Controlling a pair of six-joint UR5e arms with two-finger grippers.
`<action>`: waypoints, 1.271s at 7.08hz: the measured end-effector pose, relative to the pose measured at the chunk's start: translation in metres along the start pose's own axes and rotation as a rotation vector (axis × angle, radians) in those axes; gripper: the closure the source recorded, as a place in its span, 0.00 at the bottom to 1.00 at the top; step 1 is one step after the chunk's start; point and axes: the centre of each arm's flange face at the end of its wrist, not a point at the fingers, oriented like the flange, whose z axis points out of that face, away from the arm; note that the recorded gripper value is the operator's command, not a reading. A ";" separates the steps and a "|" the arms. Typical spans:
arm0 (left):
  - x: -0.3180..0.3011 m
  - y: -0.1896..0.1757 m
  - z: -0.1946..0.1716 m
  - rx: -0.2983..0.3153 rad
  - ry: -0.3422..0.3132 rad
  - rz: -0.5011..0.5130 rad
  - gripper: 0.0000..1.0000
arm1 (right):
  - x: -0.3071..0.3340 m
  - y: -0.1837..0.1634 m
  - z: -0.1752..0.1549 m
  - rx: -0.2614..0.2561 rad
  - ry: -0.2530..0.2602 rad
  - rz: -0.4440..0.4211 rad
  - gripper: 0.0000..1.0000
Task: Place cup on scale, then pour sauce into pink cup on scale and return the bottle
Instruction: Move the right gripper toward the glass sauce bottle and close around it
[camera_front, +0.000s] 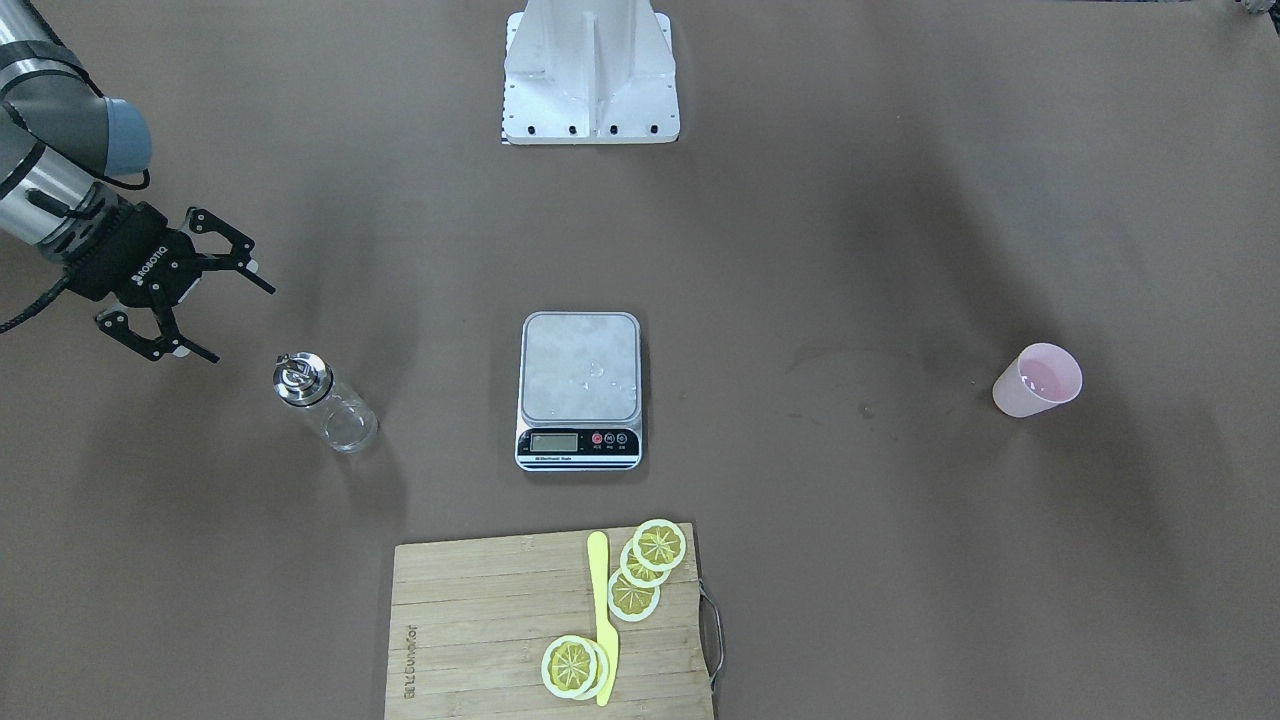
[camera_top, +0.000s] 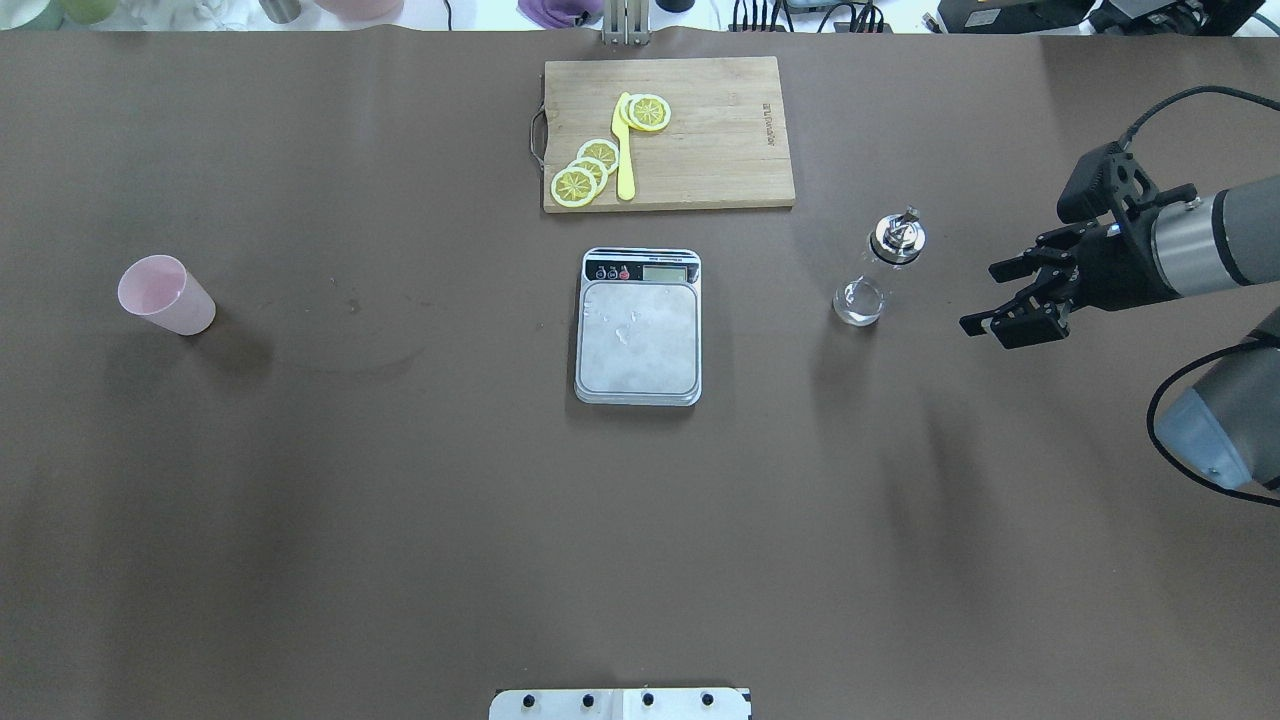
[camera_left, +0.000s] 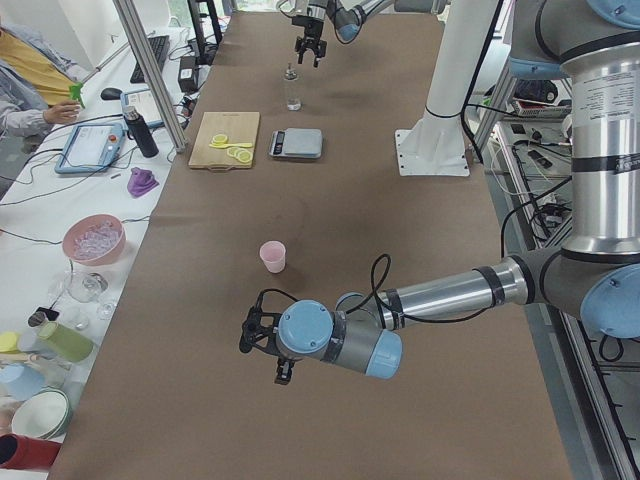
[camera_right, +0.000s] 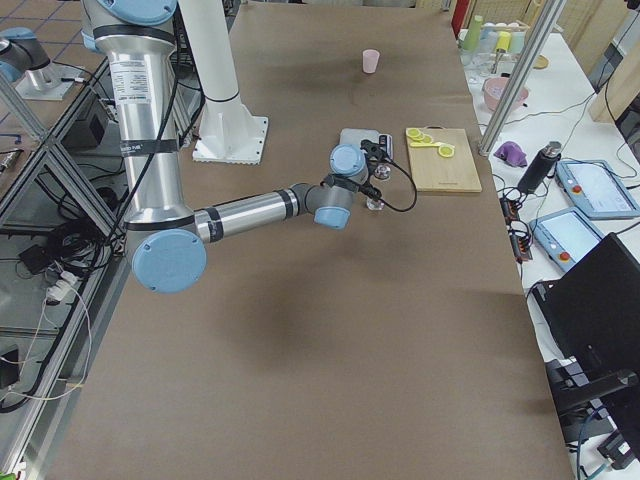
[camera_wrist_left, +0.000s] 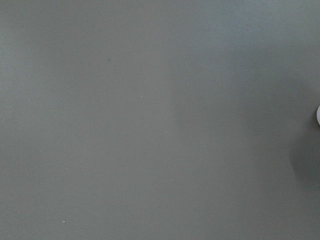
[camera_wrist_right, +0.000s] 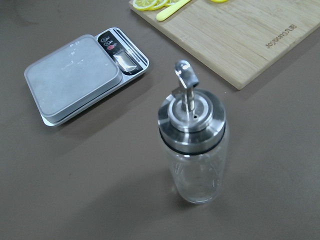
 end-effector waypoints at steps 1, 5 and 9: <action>0.004 -0.003 -0.003 0.006 0.000 -0.010 0.01 | -0.001 -0.002 0.001 0.018 -0.005 -0.002 0.19; 0.009 -0.007 -0.006 0.014 0.000 -0.025 0.02 | 0.010 -0.016 0.014 0.122 0.067 -0.025 0.30; 0.012 -0.009 -0.008 0.019 0.002 -0.046 0.02 | 0.031 0.030 0.033 0.261 0.037 -0.034 0.02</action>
